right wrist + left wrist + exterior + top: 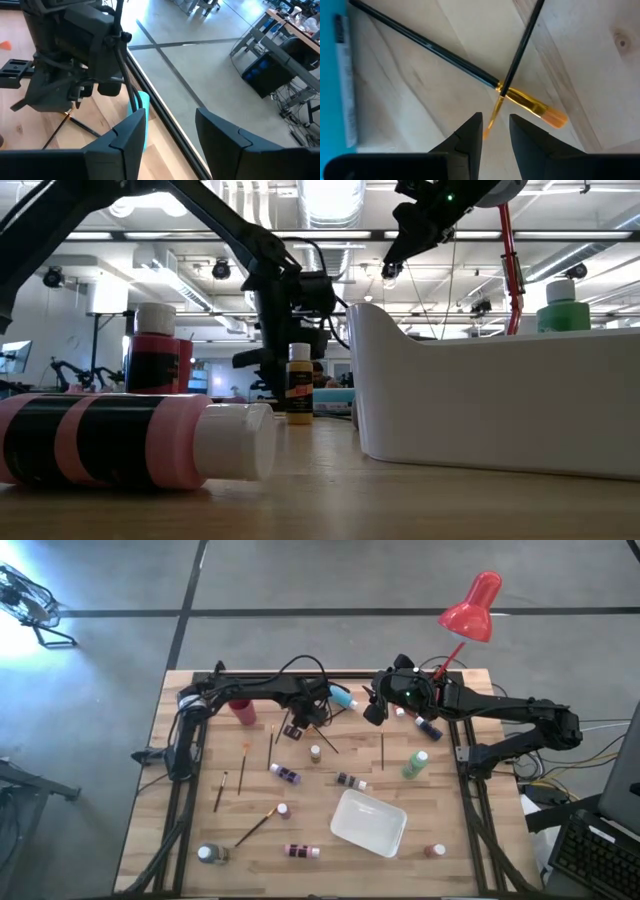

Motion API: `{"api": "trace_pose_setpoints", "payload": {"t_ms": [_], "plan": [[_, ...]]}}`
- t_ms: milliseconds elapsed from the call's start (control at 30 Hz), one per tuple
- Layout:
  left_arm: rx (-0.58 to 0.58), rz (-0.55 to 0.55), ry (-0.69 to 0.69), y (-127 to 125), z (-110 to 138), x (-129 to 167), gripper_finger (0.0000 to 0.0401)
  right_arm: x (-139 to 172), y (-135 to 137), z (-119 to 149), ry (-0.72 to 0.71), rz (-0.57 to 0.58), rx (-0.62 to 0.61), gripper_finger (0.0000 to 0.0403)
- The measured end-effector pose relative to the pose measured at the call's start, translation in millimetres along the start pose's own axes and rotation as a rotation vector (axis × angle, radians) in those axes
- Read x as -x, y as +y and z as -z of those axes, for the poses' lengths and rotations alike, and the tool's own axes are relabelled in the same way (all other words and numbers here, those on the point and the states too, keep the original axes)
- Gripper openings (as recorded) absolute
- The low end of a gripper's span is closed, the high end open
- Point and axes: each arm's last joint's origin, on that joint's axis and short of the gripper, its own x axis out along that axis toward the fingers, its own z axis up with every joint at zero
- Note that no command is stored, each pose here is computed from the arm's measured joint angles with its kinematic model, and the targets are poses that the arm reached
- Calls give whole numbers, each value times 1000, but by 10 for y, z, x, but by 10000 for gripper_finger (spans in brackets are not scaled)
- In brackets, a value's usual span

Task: Pick & Place Paint Supplies
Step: Put the orange paintbrush into the pink cup

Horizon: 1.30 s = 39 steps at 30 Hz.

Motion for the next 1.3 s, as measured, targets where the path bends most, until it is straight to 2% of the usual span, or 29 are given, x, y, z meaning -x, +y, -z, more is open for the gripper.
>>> {"api": "trace_pose_setpoints", "payload": {"t_ms": [300,533,1000,1167,1300], "plan": [[-3,-5,-2,8,-6,-39,100,0,0,1,1,0,0,187],[-8,-6,-2,9,-7,-40,78,0,0,1,1,0,1,196],[-9,22,22,-1,-3,-236,40,1,3,7,7,-2,4,168],[-11,15,24,-2,-4,-210,11,1,3,6,6,-2,3,168],[-4,4,21,18,-13,-146,7,1,2,6,6,-1,3,178]]}}
